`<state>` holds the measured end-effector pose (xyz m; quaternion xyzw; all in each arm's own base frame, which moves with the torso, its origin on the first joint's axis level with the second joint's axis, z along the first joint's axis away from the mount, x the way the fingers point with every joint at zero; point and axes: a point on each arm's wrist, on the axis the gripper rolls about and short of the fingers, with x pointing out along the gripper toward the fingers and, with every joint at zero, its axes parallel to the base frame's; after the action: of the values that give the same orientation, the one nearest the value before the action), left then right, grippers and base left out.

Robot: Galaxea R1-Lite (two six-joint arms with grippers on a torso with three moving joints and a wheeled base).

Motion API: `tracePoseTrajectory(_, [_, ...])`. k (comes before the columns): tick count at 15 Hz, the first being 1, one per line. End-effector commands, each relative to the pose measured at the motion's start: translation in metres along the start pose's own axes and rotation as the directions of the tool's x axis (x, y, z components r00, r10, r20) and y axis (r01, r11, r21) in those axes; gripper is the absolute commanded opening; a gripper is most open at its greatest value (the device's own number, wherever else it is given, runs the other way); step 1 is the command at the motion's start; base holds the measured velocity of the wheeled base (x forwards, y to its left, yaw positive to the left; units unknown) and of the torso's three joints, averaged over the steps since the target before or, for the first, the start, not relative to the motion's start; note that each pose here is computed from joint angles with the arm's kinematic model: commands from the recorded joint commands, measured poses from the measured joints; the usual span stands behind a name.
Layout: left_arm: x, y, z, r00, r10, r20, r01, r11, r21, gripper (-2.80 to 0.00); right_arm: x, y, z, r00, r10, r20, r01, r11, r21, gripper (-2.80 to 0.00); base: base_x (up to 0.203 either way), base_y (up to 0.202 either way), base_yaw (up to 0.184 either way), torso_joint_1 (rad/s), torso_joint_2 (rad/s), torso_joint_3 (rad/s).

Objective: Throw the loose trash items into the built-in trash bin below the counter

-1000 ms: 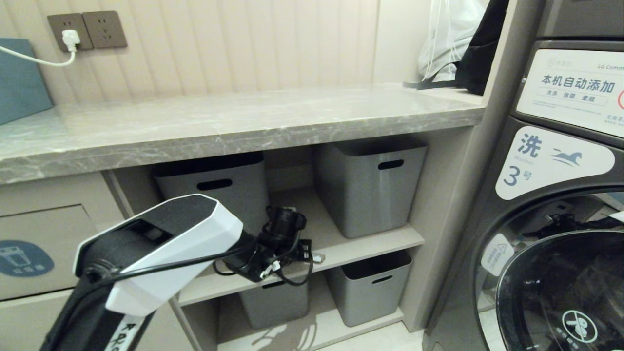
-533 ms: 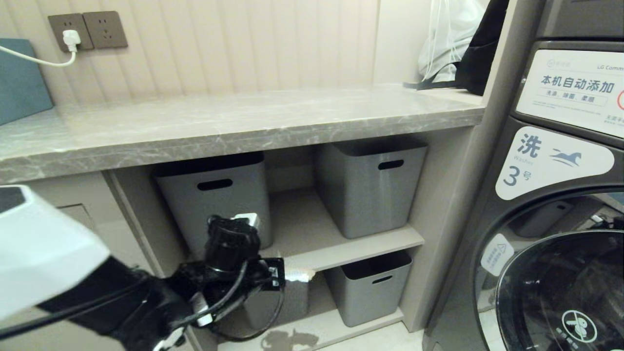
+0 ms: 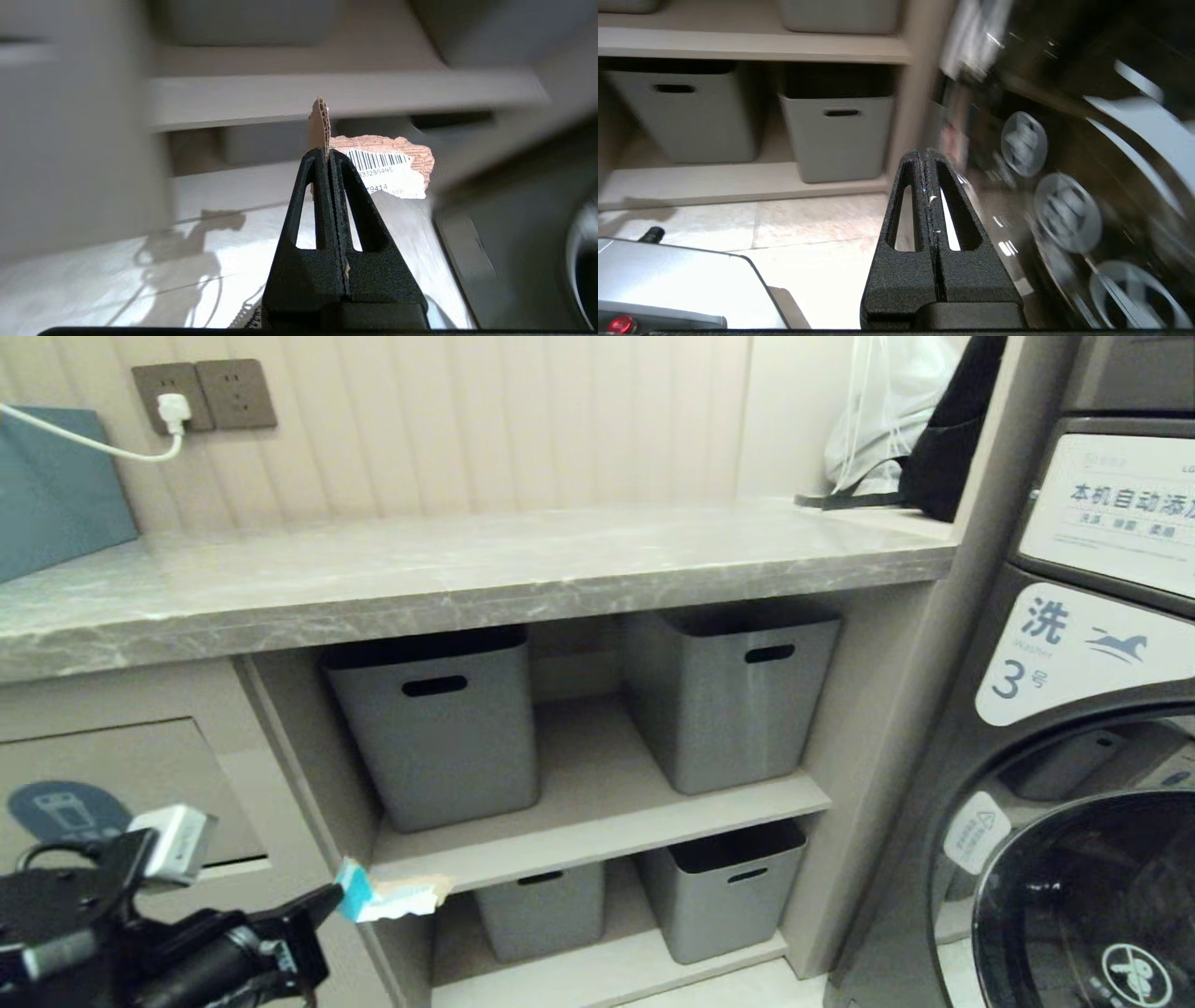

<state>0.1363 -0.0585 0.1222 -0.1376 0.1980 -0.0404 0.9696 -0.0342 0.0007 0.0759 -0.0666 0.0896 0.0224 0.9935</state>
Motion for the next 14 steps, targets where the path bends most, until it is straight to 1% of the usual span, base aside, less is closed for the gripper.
tracePoseTrajectory(1, [-0.018,0.016,0.003,0.995,0.046,0.084,-0.042,0.998,-0.051,-2.8,0.0,0.0,0.0,1.0,0.0,-0.003,0.0,1.0,0.0,-2.8,-0.002,-0.006,0.158,-0.002,-0.01,0.007])
tracePoseTrajectory(3, [-0.023,0.03,0.001,0.986,0.127,0.107,-0.118,0.989,-0.087,-2.8,0.0,0.0,0.0,1.0,0.0,-0.002,0.0,1.0,-0.001,-2.8,0.002,-0.01,0.177,0.001,0.0,0.005])
tracePoseTrajectory(4, [-0.026,0.035,-0.003,0.982,0.155,0.106,-0.144,0.985,-0.098,-2.8,0.0,0.0,0.0,1.0,0.0,-0.002,0.0,1.0,0.0,-2.8,0.001,-0.008,0.181,-0.002,0.0,0.002])
tracePoseTrajectory(8, [-0.022,0.035,0.005,0.979,0.165,0.123,-0.152,0.982,-0.11,-2.8,0.0,0.0,0.0,1.0,0.002,-0.003,-0.002,1.0,0.002,-2.8,0.002,-0.009,0.174,0.002,0.0,0.001])
tracePoseTrajectory(10, [-0.018,0.035,0.018,0.974,0.17,0.15,-0.152,0.98,-0.126,-2.8,0.0,0.0,0.0,1.0,0.002,-0.003,-0.002,1.0,0.003,-2.8,-0.004,-0.01,0.115,0.0,0.0,0.004])
tracePoseTrajectory(12, [-0.004,0.036,0.034,0.965,0.203,0.168,-0.179,0.973,-0.148,-2.8,0.0,0.0,0.0,1.0,0.0,-0.003,0.0,1.0,0.002,-2.8,0.0,0.0,0.0,0.0,0.0,0.0])
tracePoseTrajectory(13, [0.005,0.041,0.043,0.958,0.232,0.171,-0.204,0.965,-0.166,-2.8,0.0,0.0,0.0,1.0,-0.001,-0.004,0.001,1.0,0.003,-2.8,0.0,0.0,0.0,0.0,0.0,0.0])
tracePoseTrajectory(14, [0.013,0.049,0.051,0.954,0.251,0.165,-0.22,0.958,-0.186,-2.8,0.0,0.0,0.0,1.0,-0.001,-0.006,0.001,1.0,0.002,-2.8,0.0,0.0,0.0,0.0,0.0,0.0])
